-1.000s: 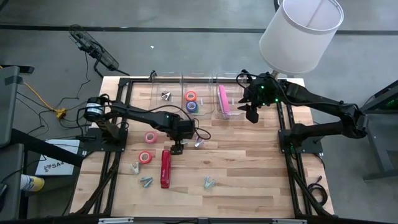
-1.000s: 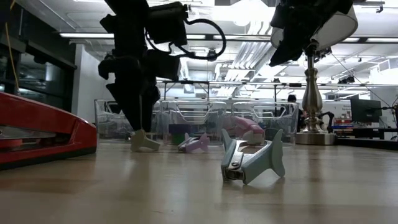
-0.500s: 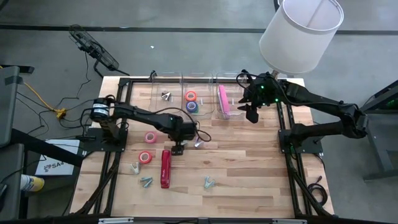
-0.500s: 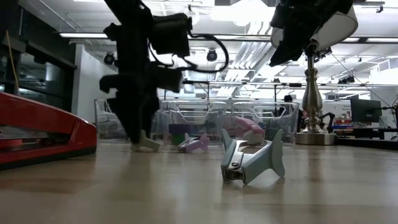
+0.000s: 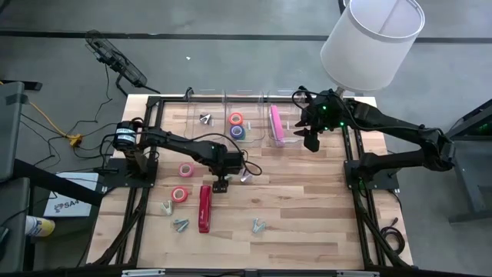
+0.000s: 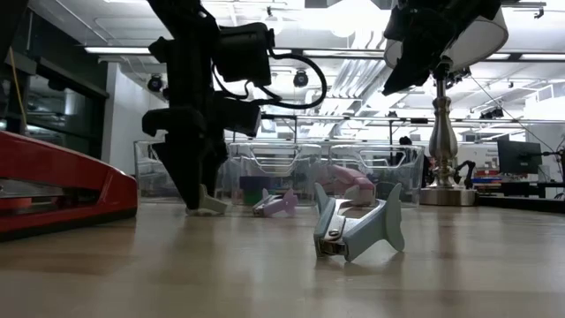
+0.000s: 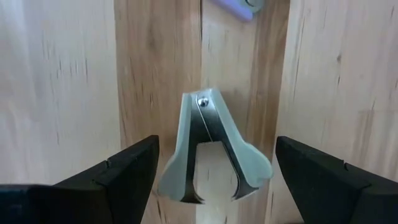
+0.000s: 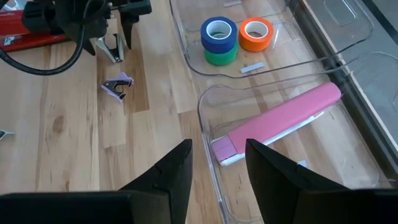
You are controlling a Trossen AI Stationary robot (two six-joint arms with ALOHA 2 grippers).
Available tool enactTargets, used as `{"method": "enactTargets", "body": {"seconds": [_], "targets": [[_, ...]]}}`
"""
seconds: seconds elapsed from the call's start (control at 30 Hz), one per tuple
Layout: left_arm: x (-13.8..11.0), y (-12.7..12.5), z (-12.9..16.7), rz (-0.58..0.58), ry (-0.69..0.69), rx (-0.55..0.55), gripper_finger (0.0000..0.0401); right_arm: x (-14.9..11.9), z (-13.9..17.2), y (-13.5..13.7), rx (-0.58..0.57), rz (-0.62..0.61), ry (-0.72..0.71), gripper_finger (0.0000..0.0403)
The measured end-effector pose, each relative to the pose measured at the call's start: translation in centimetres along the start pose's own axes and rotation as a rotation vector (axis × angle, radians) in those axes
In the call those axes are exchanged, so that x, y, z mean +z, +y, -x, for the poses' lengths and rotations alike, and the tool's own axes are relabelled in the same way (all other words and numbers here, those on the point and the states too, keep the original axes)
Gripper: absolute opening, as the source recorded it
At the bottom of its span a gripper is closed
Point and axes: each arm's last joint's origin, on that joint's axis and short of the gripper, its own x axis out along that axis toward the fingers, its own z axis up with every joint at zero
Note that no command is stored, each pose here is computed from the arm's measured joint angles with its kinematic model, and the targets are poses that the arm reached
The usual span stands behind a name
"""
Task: Pick and place Stapler, Stapler remover, tape
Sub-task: Put the top gray staple remover into the left transparent bin
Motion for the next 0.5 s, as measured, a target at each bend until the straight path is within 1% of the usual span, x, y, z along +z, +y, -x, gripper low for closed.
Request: {"method": "enactTargets", "body": {"seconds": [0.1, 0.2, 0.33, 0.5], "targets": [[-0.07, 0.06, 0.0, 0.001, 0.006, 0.024, 0.0316, 0.0, 0.0, 0.0, 0.0, 0.0, 0.0, 0.014], [-0.18, 0.13, 0.0, 0.001, 0.017, 0.042, 0.0307, 0.0, 0.0, 0.0, 0.0, 0.0, 0.0, 0.014], [-0.12, 0.13, 0.0, 0.012, 0.011, 0.044, 0.0277, 0.0, 0.0, 0.0, 0.0, 0.0, 0.0, 0.014], [-0.19, 0.12, 0.0, 0.049, 0.017, 0.046, 0.0228, 0.0, 0.0, 0.0, 0.0, 0.0, 0.0, 0.014]]}}
